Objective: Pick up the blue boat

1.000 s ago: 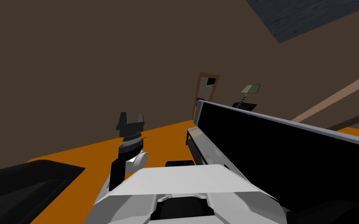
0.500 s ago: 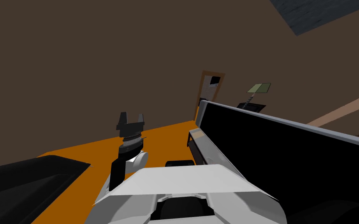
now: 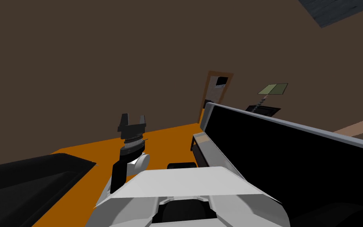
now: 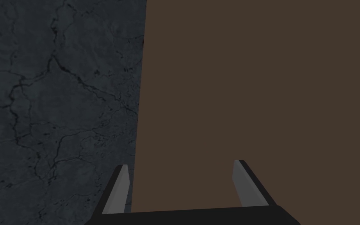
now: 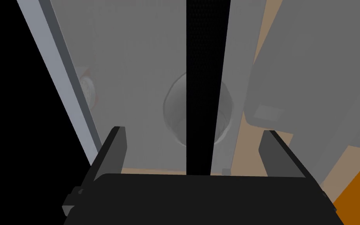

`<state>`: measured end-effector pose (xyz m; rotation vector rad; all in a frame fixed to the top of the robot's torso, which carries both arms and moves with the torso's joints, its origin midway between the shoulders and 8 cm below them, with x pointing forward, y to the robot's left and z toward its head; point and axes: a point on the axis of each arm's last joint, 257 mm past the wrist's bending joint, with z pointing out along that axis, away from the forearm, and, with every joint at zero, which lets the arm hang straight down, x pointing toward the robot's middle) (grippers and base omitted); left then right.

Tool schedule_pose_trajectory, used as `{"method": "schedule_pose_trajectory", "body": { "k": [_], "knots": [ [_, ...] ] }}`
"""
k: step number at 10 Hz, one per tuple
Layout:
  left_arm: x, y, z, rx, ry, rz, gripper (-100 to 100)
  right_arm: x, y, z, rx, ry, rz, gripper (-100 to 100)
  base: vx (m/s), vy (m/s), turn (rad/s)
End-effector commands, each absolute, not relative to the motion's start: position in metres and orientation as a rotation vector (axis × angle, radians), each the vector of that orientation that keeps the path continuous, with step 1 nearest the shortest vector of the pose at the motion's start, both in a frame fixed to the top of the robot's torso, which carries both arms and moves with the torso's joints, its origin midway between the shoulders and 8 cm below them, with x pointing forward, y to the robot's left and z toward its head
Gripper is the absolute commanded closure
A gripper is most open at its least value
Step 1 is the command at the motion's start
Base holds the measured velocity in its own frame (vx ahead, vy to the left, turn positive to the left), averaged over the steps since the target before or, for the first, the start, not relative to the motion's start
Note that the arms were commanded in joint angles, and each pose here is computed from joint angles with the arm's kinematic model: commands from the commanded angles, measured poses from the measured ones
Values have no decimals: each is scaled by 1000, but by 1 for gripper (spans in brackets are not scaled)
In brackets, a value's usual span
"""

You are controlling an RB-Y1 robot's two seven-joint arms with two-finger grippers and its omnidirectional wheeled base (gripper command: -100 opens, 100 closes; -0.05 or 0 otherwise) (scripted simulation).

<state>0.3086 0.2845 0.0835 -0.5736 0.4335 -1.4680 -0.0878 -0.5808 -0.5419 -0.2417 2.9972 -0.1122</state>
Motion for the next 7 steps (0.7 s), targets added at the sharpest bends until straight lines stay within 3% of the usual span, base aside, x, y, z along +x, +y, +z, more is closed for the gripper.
{"method": "schedule_pose_trajectory", "body": {
  "k": [1, 4, 7],
  "knots": [
    [309, 284, 83, -574, 433, -1468, 0, -112, -579, -544, -247, 3044, -101, -100, 85, -3, 86],
    [309, 284, 83, -574, 434, -1468, 0, -157, -570, -546, -251, 3127, -67, -100, 121, -5, 124],
    [309, 284, 83, -574, 433, -1468, 0, -166, -568, -546, -246, 3144, -60, -100, 44, -2, 22]
  ]
}}
